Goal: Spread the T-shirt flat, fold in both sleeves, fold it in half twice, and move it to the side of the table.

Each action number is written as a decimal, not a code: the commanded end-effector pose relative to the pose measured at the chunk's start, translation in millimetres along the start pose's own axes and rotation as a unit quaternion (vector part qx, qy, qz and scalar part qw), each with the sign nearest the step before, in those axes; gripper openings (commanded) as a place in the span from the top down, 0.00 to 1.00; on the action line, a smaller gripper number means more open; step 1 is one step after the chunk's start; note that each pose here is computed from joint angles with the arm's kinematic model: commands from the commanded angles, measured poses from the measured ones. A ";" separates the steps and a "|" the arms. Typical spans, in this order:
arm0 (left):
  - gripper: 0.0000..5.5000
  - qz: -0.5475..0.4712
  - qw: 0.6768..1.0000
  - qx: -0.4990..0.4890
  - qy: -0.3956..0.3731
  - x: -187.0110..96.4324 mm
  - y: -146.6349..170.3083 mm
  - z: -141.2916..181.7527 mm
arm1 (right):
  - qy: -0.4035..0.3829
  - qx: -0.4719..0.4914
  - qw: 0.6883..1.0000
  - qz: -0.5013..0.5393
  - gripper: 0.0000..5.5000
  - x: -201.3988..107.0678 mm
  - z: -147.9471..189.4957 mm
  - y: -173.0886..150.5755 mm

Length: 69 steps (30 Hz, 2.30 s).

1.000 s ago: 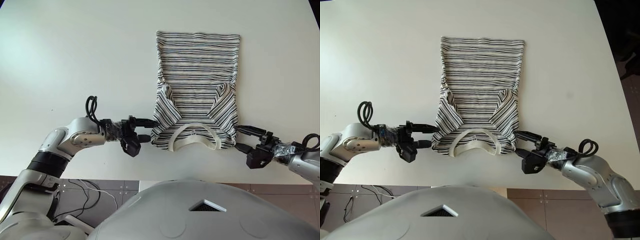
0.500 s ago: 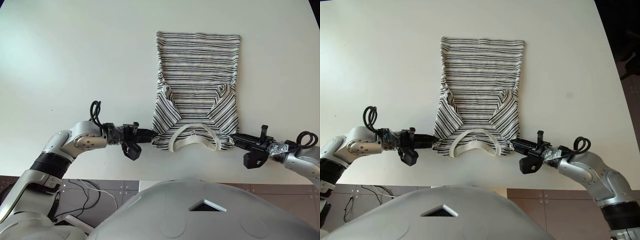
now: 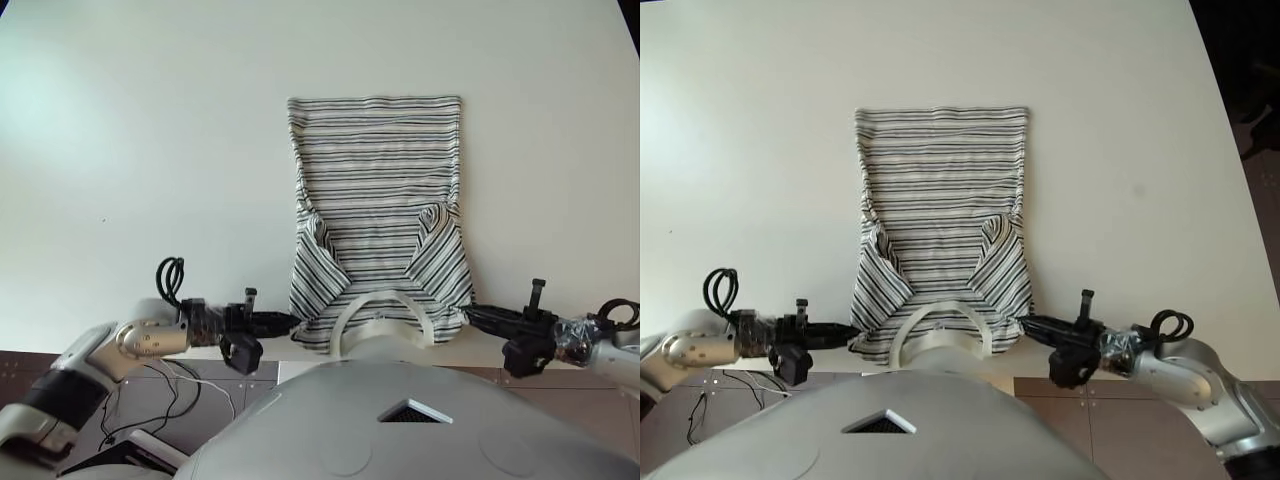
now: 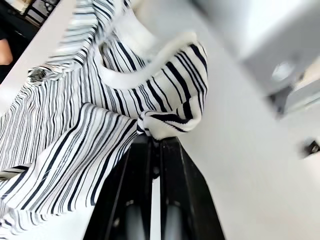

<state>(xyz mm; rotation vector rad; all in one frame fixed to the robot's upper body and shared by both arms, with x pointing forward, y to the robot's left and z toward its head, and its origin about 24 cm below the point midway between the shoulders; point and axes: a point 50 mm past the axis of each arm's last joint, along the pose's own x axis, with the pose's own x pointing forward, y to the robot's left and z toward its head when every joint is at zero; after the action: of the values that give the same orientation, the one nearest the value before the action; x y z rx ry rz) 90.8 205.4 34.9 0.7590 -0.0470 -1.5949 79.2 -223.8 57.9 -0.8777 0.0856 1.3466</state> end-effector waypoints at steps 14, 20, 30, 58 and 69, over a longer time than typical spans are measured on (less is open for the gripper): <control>0.98 0.338 0.938 -0.032 0.073 20.3 147.2 -46.6 | -0.010 0.110 0.919 -0.378 0.98 28.2 -42.1 -139.5; 0.98 0.391 0.909 -0.027 0.140 38.3 194.7 -78.9 | 0.039 0.114 0.895 -0.429 0.98 57.1 -66.1 -177.3; 0.98 0.429 0.883 -0.031 0.190 38.7 212.0 -104.6 | 0.079 0.108 0.877 -0.462 0.98 80.7 -83.6 -206.5; 0.43 0.550 0.775 -0.210 0.227 6.9 202.3 -140.3 | 0.088 0.062 0.891 -0.440 0.44 126.5 -82.4 -244.8; 0.17 0.598 0.798 -0.061 0.046 1.9 191.2 -69.8 | 0.136 -0.047 0.950 -0.279 0.44 90.4 -105.7 -174.6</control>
<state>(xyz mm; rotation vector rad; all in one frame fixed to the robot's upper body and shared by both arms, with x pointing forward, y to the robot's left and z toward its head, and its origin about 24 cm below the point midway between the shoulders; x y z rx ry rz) 307.6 219.0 44.0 0.5017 -0.1254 -0.2093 313.7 -202.4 39.7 -1.0031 -0.0944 0.5890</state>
